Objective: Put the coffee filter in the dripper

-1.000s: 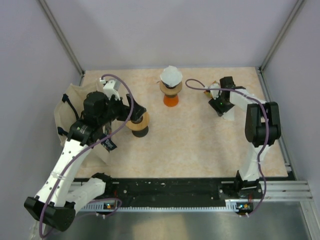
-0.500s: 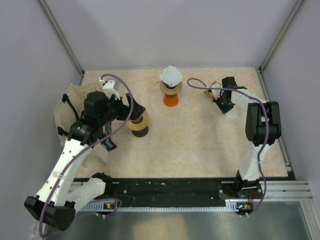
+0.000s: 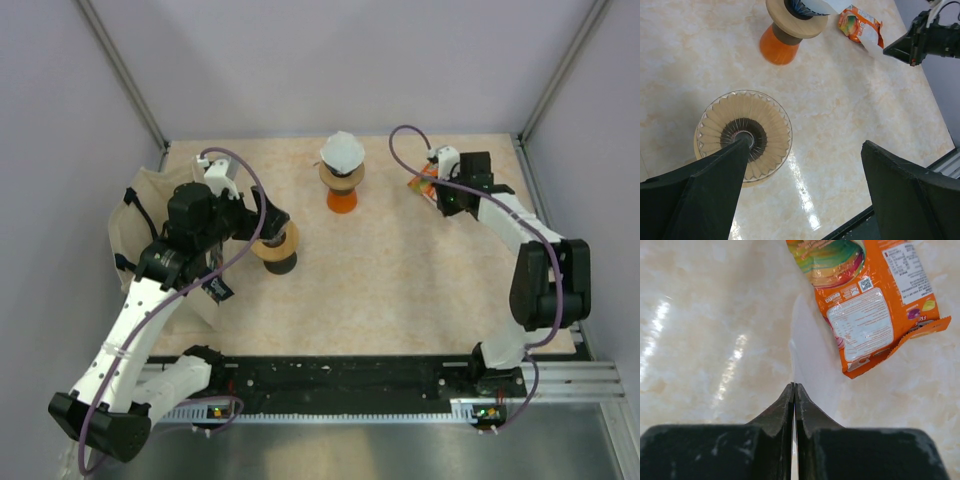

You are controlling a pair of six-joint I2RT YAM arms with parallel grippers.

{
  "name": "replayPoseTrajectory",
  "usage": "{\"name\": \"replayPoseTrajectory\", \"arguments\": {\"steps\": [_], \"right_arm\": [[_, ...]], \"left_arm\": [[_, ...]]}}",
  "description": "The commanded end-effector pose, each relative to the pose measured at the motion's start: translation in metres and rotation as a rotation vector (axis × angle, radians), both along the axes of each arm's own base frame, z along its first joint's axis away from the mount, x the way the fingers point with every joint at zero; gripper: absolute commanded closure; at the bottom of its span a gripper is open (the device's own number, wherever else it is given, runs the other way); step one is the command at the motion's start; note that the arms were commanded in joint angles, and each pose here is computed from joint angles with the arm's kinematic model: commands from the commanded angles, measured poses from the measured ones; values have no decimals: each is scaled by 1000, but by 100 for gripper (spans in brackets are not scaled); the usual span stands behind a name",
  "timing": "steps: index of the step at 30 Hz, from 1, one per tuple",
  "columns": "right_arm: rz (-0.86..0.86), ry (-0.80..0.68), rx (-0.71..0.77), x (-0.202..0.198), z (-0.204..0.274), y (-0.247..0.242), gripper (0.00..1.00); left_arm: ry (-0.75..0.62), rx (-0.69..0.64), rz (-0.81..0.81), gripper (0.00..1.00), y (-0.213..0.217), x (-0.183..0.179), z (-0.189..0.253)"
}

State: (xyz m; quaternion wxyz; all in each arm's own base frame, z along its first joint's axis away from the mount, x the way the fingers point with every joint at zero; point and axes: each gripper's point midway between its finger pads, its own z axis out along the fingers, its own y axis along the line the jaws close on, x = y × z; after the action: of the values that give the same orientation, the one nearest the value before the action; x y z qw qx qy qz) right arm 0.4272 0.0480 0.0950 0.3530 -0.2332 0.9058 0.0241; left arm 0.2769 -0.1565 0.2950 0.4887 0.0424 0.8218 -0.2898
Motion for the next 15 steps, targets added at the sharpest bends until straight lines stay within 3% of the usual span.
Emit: {"name": "replayPoseTrajectory", "arguments": {"steps": [1, 5, 9, 15], "right_arm": [[-73, -133, 253, -4, 54, 26, 100], [-93, -157, 349, -26, 64, 35, 100], [5, -192, 554, -60, 94, 68, 100], [-14, -198, 713, -103, 105, 84, 100]], "left_arm": [[-55, -26, -12, 1, -4, 1, 17], [-50, -43, -34, 1, -8, -1, 19], [-42, -97, -73, 1, -21, -1, 26], [11, -104, -196, 1, -80, 0, 25]]}}
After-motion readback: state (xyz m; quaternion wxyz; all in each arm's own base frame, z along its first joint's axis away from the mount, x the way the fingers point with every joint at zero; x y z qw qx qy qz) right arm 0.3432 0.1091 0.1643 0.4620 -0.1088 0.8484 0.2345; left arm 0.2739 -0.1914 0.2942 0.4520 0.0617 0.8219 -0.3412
